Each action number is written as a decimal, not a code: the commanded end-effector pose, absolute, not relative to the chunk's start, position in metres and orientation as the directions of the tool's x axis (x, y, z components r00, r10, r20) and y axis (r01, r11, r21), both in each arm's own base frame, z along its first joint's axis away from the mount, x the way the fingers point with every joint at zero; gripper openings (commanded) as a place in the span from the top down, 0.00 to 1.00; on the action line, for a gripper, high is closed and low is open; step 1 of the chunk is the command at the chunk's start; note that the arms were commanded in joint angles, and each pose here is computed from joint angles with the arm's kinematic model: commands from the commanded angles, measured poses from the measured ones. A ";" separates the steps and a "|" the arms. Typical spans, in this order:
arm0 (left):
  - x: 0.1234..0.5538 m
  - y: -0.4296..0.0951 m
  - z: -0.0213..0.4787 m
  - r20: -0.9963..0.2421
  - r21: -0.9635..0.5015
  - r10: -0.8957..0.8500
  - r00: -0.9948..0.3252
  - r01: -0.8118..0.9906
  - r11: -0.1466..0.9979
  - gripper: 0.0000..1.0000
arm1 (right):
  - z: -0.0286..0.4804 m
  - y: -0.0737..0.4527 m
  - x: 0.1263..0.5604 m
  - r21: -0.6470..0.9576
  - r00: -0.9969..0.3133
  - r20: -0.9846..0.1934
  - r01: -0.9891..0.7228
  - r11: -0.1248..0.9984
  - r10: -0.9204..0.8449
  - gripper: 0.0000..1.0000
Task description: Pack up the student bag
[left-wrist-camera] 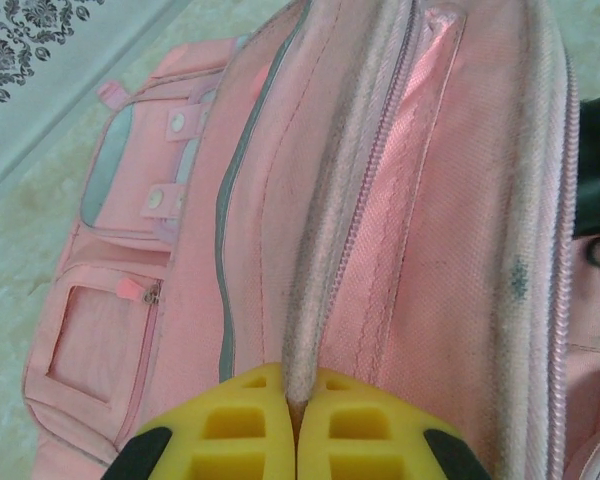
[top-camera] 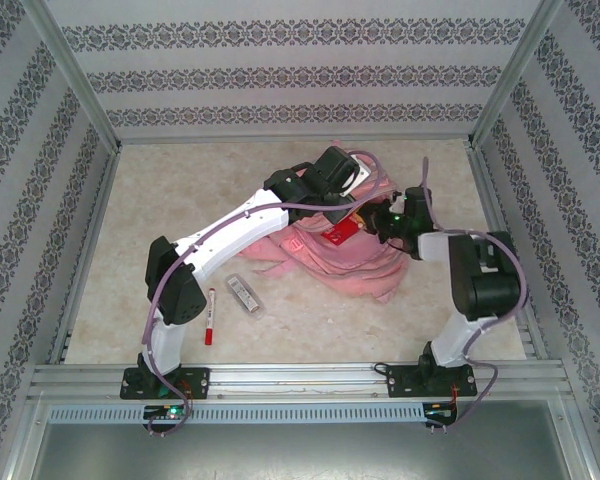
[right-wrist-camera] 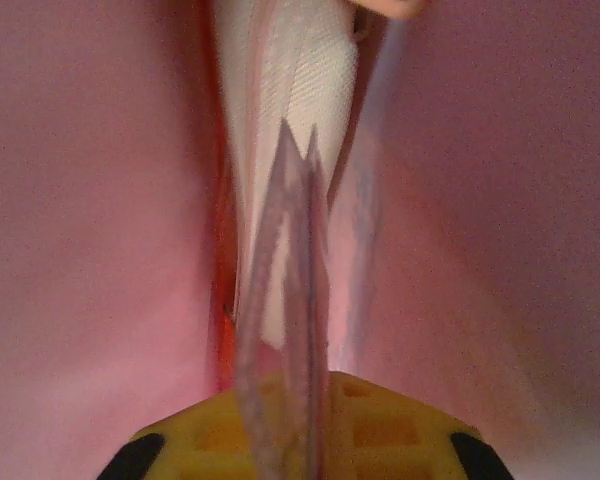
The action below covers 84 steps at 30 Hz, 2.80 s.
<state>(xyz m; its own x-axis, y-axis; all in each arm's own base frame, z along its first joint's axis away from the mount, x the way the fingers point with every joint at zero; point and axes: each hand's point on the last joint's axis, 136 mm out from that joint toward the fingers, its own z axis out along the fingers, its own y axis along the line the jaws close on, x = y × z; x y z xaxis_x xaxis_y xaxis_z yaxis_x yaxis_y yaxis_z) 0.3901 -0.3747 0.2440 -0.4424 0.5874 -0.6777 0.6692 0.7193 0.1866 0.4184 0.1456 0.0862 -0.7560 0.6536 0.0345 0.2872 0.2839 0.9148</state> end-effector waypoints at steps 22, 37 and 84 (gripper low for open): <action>0.391 -0.369 0.309 -0.797 0.137 0.473 -0.376 0.650 0.748 1.00 | 0.065 0.124 0.371 0.711 -0.761 0.054 0.483 0.510 0.646 0.50; 0.389 -0.367 0.303 -0.800 0.101 0.453 -0.395 0.654 0.750 1.00 | 0.069 0.140 0.377 0.801 -0.807 0.083 0.403 0.443 0.585 0.98; 0.403 -0.331 0.230 -0.758 -0.055 0.367 -0.539 0.613 0.788 1.00 | 0.085 0.103 0.349 0.800 -0.669 0.025 0.459 0.386 0.743 0.62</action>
